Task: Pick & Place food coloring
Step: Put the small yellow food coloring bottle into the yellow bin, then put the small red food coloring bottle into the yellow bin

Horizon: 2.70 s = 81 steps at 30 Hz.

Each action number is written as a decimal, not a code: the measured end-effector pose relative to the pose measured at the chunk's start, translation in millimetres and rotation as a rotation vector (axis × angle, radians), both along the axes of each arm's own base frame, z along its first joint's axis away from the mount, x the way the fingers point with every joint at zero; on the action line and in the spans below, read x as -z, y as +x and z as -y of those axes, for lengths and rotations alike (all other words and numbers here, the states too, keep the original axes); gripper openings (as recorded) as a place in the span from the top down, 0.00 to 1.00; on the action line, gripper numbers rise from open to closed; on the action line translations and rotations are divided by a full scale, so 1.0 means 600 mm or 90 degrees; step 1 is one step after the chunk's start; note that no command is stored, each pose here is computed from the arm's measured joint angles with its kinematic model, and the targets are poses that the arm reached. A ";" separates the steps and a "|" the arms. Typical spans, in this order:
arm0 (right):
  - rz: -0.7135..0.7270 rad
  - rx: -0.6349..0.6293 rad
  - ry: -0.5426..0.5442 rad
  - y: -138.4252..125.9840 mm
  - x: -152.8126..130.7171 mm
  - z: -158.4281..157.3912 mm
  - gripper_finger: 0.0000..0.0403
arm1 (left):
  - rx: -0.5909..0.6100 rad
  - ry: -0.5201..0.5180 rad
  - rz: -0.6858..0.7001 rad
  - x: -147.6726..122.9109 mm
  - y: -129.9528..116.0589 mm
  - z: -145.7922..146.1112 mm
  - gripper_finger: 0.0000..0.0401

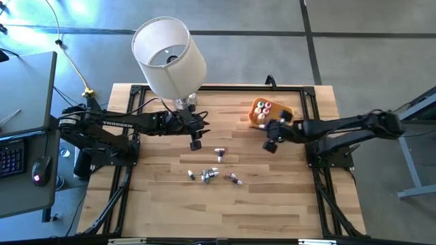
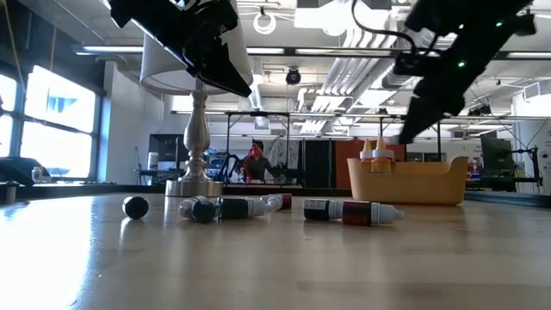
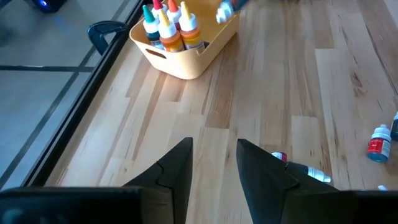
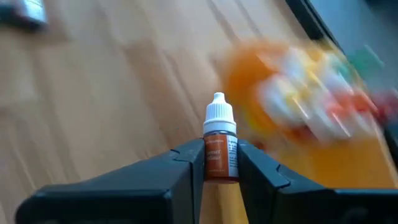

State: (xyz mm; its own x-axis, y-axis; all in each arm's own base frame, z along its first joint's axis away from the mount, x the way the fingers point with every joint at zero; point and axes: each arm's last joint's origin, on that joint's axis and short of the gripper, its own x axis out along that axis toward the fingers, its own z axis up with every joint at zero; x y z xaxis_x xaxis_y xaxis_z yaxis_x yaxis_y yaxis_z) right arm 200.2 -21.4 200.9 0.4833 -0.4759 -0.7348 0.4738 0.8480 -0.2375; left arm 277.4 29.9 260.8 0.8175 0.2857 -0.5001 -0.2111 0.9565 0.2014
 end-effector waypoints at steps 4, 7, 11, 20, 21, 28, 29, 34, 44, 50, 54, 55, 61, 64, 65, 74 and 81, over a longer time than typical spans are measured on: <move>-0.003 0.148 0.048 -0.050 -0.010 0.009 0.81 | 0.000 0.000 0.000 0.000 0.000 0.000 0.70; 0.000 0.199 0.061 -0.070 0.004 0.016 0.79 | -0.001 -0.001 0.001 0.000 0.000 0.000 0.70; -0.013 0.154 0.043 -0.074 0.027 0.022 0.73 | -0.002 -0.003 0.003 0.000 0.000 0.000 0.70; 0.156 0.081 0.107 -0.037 0.012 0.022 0.65 | -0.002 -0.003 0.007 -0.001 0.001 0.000 0.70; 0.195 0.043 0.132 -0.026 0.006 0.017 0.65 | -0.002 -0.003 0.008 -0.001 0.001 0.000 0.70; 0.333 -0.189 0.133 0.057 0.011 -0.068 0.65 | -0.002 -0.003 0.014 -0.003 0.002 0.000 0.70; 0.327 -0.206 0.125 0.066 0.018 -0.083 0.65 | -0.002 -0.002 0.016 -0.003 0.002 0.000 0.70; 0.260 -0.235 0.105 0.109 0.052 -0.147 0.65 | -0.002 -0.001 0.029 -0.006 0.004 0.000 0.70; 0.184 -0.233 0.178 0.166 0.090 -0.239 0.65 | -0.002 -0.001 0.032 -0.007 0.004 0.000 0.70; 0.126 -0.221 0.196 0.169 0.105 -0.298 0.65 | -0.001 -0.002 0.032 -0.007 0.004 0.000 0.70; 0.079 -0.194 0.131 0.155 0.112 -0.322 0.65 | 0.012 -0.014 0.035 -0.007 0.004 0.001 0.70; 0.075 -0.186 0.109 0.150 0.112 -0.324 0.65 | 0.013 -0.015 0.035 -0.007 0.004 0.001 0.70; 0.078 -0.167 0.079 0.146 0.117 -0.325 0.65 | 0.018 -0.022 0.038 -0.007 0.005 0.002 0.70; 0.060 -0.150 0.100 0.143 0.137 -0.317 0.65 | 0.015 -0.027 0.039 -0.007 0.005 0.002 0.70; 0.054 -0.149 0.113 0.142 0.144 -0.314 0.65 | 0.014 -0.028 0.040 -0.007 0.005 0.002 0.70; 0.078 -0.141 0.112 0.140 0.168 -0.293 0.65 | 0.014 -0.028 0.040 -0.007 0.005 0.002 0.70; 0.117 -0.172 0.111 0.144 0.170 -0.293 0.65 | 0.013 -0.028 0.040 -0.007 0.005 0.002 0.70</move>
State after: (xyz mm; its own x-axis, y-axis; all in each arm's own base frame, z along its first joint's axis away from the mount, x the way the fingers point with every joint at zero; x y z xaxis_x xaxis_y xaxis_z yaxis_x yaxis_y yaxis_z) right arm 286.6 154.7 98.6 0.7053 -0.1886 -0.6834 0.2493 0.9684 -0.0100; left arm 280.2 28.9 265.0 0.8533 0.2468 -0.4592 -0.2018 0.9685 0.1456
